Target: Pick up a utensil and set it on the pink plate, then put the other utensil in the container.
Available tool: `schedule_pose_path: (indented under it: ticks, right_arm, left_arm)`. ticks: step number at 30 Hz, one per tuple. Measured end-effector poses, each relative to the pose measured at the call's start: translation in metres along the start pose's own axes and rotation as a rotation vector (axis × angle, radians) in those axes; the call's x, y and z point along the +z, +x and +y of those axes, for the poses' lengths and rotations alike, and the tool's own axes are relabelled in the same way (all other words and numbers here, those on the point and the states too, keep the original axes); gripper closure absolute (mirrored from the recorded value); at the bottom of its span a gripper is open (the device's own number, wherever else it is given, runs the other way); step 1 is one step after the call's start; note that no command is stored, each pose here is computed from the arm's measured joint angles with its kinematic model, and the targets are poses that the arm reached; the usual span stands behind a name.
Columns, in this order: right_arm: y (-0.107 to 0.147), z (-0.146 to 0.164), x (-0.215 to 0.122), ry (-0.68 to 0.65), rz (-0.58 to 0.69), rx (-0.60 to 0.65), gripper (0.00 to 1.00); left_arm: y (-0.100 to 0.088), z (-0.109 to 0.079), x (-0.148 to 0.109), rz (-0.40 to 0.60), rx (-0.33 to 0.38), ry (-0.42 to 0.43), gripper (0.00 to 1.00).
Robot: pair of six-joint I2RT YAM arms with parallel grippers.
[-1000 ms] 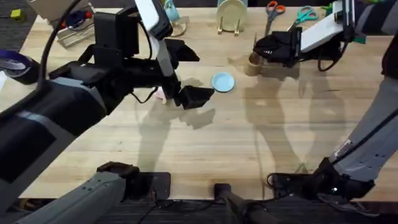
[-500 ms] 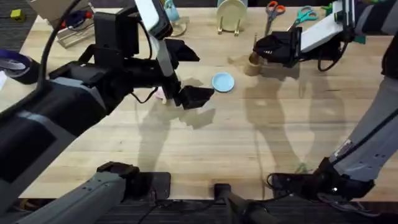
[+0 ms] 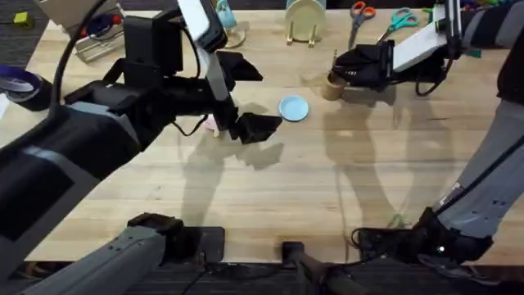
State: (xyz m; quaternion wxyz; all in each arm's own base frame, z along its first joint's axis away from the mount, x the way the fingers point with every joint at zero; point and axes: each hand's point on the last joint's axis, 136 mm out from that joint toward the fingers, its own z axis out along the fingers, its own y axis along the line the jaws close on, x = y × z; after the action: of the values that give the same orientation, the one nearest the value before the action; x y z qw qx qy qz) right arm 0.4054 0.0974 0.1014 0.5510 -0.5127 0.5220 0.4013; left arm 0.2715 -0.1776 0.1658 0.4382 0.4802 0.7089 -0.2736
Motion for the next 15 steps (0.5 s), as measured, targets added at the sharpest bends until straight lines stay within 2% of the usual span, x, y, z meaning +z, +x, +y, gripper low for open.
schedule_pose_path:
  ticks: [2,4,8,15]
  right_arm:
    - [0.0001,0.0000,0.0000,0.000,0.000,0.002,0.860]
    - [0.0000,0.0001,0.0000,0.000,0.000,0.004,0.778]
    - [0.0000,0.0003,0.0003,-0.001,0.000,0.006,0.543]
    - [-0.0013,0.0025,0.0004,-0.003,-0.001,0.034,0.330]
  left_arm:
    - [0.0000,0.0000,0.0000,0.000,0.000,0.000,0.007]
    - [0.0000,0.0000,0.0000,0.000,0.000,0.000,0.007]
    - [0.0000,0.0000,0.0000,0.000,0.000,0.000,0.007]
    - [0.0000,0.0000,0.0000,0.000,0.000,0.000,0.007]
